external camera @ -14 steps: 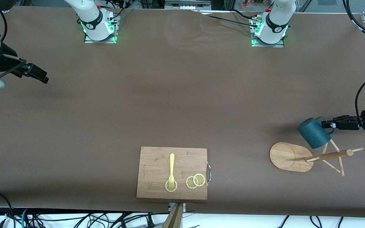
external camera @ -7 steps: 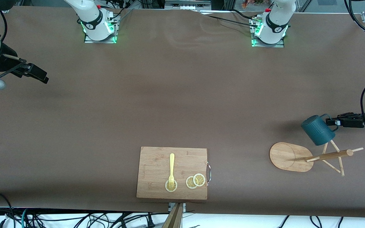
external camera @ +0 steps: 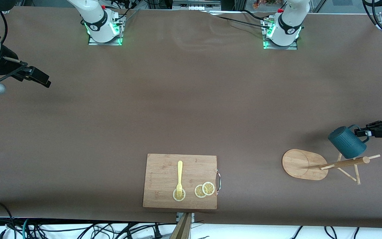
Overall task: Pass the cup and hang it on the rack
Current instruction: 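Lower the mug onto a rack peg with the left gripper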
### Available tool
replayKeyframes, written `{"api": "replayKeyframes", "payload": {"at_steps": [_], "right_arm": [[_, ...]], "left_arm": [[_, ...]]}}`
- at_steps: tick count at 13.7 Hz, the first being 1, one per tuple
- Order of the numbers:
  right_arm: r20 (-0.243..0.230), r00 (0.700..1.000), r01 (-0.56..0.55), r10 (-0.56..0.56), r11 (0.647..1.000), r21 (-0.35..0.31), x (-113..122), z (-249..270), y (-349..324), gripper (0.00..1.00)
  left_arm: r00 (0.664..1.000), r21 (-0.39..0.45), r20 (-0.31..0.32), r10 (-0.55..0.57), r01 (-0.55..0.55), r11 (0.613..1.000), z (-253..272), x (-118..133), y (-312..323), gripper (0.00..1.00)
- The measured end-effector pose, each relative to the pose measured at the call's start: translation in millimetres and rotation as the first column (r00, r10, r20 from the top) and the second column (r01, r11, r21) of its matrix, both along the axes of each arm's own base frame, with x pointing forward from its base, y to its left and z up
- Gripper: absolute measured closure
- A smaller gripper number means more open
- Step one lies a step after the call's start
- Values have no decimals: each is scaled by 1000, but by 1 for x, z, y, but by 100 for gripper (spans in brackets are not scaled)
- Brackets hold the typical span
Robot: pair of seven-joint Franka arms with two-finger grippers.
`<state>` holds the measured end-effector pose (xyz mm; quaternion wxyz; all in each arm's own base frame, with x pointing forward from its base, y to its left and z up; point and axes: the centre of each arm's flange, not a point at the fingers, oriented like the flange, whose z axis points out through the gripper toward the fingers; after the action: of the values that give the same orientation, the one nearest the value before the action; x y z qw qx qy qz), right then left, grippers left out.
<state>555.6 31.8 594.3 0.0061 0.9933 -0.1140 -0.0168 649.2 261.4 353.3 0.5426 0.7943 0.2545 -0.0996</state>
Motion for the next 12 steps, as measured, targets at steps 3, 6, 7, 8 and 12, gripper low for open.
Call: {"api": "replayKeyframes", "payload": {"at_steps": [3,6,7,8,12], "right_arm": [[0,1000,0,0,1000,0,0,0,0,0],[0,1000,0,0,1000,0,0,0,0,0],[0,1000,0,0,1000,0,0,0,0,0],[0,1000,0,0,1000,0,0,0,0,0],[0,1000,0,0,1000,0,0,0,0,0]], "left_arm": [[1000,-36,-6,13,-13,999,-14,2,4,79],[1000,-45,-12,19,-19,999,-20,-1,11,79],[1000,-51,-16,22,-23,998,-22,-3,15,79],[999,-56,-16,32,-33,998,-24,-4,19,77],[999,-58,1,39,-39,998,-24,-4,25,45]]}}
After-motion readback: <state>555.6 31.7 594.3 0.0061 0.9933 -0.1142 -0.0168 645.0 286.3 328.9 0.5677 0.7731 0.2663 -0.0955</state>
